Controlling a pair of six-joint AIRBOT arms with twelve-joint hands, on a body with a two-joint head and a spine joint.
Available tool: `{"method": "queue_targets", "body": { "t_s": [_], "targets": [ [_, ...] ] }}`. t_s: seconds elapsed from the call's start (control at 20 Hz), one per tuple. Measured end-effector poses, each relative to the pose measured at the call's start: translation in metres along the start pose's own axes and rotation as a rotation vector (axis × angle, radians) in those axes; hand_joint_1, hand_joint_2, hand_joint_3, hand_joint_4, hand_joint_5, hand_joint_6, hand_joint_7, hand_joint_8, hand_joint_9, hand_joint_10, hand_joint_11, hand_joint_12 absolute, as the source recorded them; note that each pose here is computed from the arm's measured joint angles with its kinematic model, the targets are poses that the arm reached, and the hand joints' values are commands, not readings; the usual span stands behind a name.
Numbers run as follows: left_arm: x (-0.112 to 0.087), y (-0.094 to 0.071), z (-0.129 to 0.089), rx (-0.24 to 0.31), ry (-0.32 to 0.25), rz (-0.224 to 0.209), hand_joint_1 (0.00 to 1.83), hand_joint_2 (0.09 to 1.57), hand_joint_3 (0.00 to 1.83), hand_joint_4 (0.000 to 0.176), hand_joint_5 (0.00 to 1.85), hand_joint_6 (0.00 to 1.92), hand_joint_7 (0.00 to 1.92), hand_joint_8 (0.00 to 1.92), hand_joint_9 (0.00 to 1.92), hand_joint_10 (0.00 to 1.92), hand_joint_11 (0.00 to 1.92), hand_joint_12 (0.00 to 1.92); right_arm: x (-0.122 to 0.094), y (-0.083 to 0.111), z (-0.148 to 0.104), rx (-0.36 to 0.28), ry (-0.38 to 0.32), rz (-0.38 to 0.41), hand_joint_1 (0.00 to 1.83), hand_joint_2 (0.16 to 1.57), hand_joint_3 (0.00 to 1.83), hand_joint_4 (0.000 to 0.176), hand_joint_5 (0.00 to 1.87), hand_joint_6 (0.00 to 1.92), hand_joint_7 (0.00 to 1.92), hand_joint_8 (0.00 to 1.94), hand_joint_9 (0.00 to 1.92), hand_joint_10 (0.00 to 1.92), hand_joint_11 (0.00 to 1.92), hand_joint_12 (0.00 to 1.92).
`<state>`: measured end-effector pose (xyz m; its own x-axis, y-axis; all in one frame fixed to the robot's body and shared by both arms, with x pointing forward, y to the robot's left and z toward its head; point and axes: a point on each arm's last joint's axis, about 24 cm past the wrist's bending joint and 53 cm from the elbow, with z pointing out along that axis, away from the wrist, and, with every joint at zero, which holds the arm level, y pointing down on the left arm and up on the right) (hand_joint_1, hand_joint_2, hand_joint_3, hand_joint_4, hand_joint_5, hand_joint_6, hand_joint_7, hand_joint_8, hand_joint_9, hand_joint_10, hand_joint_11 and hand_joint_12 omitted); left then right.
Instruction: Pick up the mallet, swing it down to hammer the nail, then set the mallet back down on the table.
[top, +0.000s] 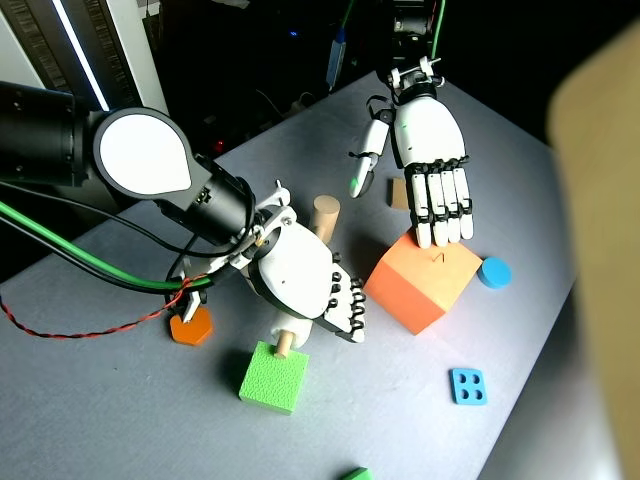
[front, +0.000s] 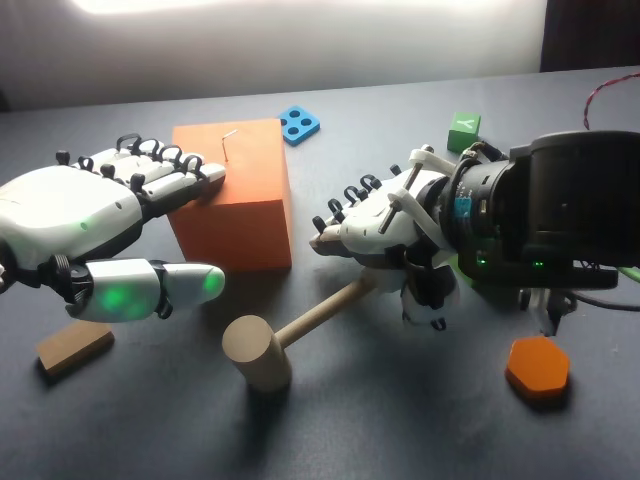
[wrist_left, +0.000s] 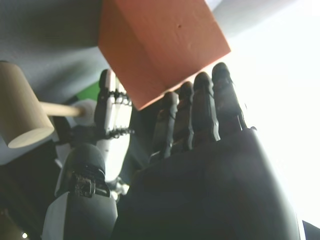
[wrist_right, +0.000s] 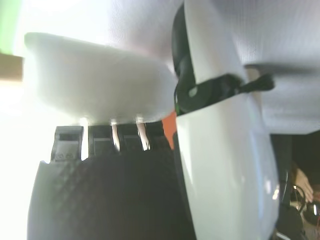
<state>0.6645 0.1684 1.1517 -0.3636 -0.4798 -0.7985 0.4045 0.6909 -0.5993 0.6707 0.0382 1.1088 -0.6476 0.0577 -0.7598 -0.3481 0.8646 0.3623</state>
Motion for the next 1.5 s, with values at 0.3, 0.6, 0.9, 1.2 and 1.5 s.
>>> {"method": "queue_targets", "body": {
  "t_s": [0.3,0.6,0.9,1.2,1.5],
  "targets": [
    [0.000,0.000,0.000,-0.001,-0.001,-0.001,0.00,1.23,0.00,0.000,0.09,0.01,0.07,0.01,0.05,0.01,0.05,0.02,0.003,-0.003,0.008,0.008,0.006,0.006,1.26,1.00,0.00,0.000,0.09,0.00,0.03,0.00,0.00,0.00,0.00,0.13],
    [0.004,0.001,-0.001,-0.002,0.003,-0.007,0.00,1.23,0.00,0.000,0.06,0.00,0.05,0.00,0.03,0.00,0.01,0.01,0.004,-0.003,0.009,0.007,0.007,0.001,1.28,1.01,0.00,0.000,0.19,0.01,0.16,0.01,0.11,0.01,0.00,0.51],
    [0.005,0.000,0.000,-0.002,0.002,-0.014,0.00,1.23,0.00,0.000,0.08,0.01,0.05,0.01,0.04,0.01,0.02,0.01,0.003,-0.001,0.009,-0.006,0.000,-0.011,1.27,1.02,0.00,0.000,0.43,0.03,0.48,0.03,0.45,0.07,0.02,1.13],
    [0.005,0.000,0.000,-0.001,0.002,-0.014,0.00,1.24,0.00,0.000,0.06,0.00,0.03,0.00,0.02,0.00,0.02,0.01,-0.005,0.003,0.006,-0.028,-0.020,-0.014,1.20,1.17,0.01,0.000,0.76,1.01,0.84,1.09,0.64,1.12,0.47,1.58],
    [0.004,0.000,0.000,-0.001,0.001,-0.014,0.00,1.23,0.00,0.000,0.09,0.01,0.06,0.01,0.05,0.01,0.04,0.02,0.005,-0.004,0.002,0.002,0.009,0.000,1.11,1.20,0.00,0.000,0.80,1.30,0.73,1.93,0.93,1.92,1.02,1.92]
  ]
}}
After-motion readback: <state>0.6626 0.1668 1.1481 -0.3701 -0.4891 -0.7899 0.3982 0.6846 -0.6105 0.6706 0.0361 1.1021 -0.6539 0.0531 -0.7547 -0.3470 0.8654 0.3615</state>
